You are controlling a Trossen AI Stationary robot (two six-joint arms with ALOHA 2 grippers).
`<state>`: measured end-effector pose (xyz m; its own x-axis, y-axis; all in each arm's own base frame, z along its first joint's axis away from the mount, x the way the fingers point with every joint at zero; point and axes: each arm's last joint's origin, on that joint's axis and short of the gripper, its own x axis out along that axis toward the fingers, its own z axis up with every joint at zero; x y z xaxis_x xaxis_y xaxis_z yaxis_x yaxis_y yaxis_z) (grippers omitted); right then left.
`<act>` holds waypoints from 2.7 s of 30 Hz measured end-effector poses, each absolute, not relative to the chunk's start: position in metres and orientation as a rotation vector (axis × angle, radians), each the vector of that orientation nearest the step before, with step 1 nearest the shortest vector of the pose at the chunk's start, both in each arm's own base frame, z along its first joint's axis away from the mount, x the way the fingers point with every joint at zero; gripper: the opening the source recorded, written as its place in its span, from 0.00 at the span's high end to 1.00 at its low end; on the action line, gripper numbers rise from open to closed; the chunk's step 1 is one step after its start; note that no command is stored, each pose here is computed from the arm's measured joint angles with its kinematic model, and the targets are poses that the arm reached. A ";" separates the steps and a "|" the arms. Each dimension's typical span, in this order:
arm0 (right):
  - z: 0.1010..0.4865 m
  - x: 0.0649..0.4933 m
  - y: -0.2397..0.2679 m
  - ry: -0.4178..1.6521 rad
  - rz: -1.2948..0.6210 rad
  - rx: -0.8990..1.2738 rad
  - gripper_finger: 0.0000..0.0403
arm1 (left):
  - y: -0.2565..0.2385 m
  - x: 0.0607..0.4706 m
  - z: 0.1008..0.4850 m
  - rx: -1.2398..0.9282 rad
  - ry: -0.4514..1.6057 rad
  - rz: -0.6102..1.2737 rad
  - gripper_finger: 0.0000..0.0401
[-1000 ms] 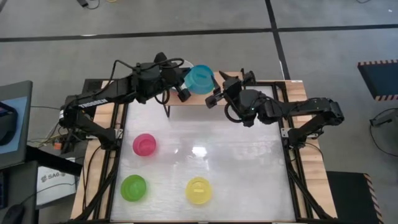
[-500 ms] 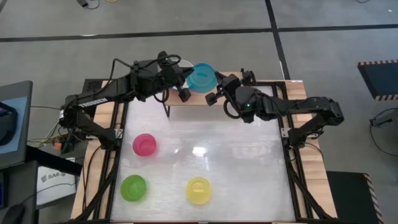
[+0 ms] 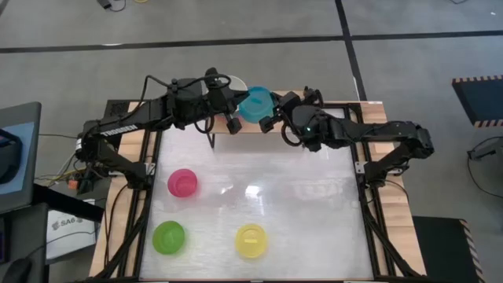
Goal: Place and stack bowls onto a shelf
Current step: Put the light blue bowl on the shelf, then stack the light pink bowl on top of the light blue bowl on the shelf
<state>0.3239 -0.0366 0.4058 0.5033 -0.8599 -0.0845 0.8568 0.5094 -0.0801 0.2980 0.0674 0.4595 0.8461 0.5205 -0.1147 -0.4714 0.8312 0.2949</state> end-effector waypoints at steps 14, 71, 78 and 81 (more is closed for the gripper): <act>0.362 0.287 -0.129 0.454 -1.022 0.381 0.93 | 0.081 0.274 0.458 0.213 0.298 0.699 0.65; 0.389 0.228 -0.154 0.413 -0.968 0.529 0.38 | 0.041 0.137 0.181 -0.588 1.226 0.618 0.60; 0.390 0.227 -0.153 0.410 -0.966 0.529 0.38 | 0.038 0.132 0.167 -0.617 1.285 0.598 0.79; 0.390 0.228 -0.151 0.411 -0.959 0.528 0.38 | 0.038 0.132 0.162 -0.640 1.292 0.618 0.92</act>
<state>0.2280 -0.1512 0.3901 0.5152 -0.6580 -0.5492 0.8514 0.4663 0.2401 0.1316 0.0381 0.1620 0.1677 0.0587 -0.9841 -0.7293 0.6791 -0.0838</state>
